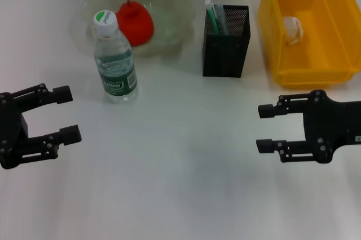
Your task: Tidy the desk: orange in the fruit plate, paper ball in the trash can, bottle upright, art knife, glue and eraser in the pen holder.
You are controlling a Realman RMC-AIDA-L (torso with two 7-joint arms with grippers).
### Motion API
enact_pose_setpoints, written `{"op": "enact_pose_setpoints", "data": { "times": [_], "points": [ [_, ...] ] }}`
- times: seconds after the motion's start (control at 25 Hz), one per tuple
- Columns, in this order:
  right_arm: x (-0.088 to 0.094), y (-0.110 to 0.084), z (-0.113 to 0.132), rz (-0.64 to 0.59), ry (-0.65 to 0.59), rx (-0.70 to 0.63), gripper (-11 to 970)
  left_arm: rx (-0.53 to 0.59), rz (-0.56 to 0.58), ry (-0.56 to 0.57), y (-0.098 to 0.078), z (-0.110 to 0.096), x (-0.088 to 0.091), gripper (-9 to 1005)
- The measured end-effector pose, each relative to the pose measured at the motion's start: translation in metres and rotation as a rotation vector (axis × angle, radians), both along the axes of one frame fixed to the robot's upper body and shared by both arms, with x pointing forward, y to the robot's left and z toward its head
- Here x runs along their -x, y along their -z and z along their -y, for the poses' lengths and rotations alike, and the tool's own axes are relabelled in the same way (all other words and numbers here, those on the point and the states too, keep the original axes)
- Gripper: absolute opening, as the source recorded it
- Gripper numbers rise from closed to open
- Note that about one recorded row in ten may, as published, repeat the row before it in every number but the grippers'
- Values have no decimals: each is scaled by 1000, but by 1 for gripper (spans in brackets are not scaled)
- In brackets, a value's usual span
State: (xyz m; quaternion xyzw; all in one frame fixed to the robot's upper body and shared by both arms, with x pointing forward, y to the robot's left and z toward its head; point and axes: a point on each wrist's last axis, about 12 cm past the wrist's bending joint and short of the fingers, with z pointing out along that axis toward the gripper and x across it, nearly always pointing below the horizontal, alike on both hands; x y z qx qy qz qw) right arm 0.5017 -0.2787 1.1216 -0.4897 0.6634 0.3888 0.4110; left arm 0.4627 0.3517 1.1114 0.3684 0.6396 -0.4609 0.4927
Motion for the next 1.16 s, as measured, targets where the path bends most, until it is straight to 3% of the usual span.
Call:
{"op": "enact_pose_setpoints", "data": {
  "times": [0.32, 0.52, 1.16],
  "points": [
    [6, 5, 18, -8, 29, 21, 649, -97, -55, 100, -3, 19, -27, 813],
    [9, 10, 27, 34, 60, -1, 649, -122, -80, 140, -4, 29, -34, 813],
    [13, 14, 28, 36, 74, -19, 649, -119, -92, 149, -2, 33, -34, 813]
  ]
}}
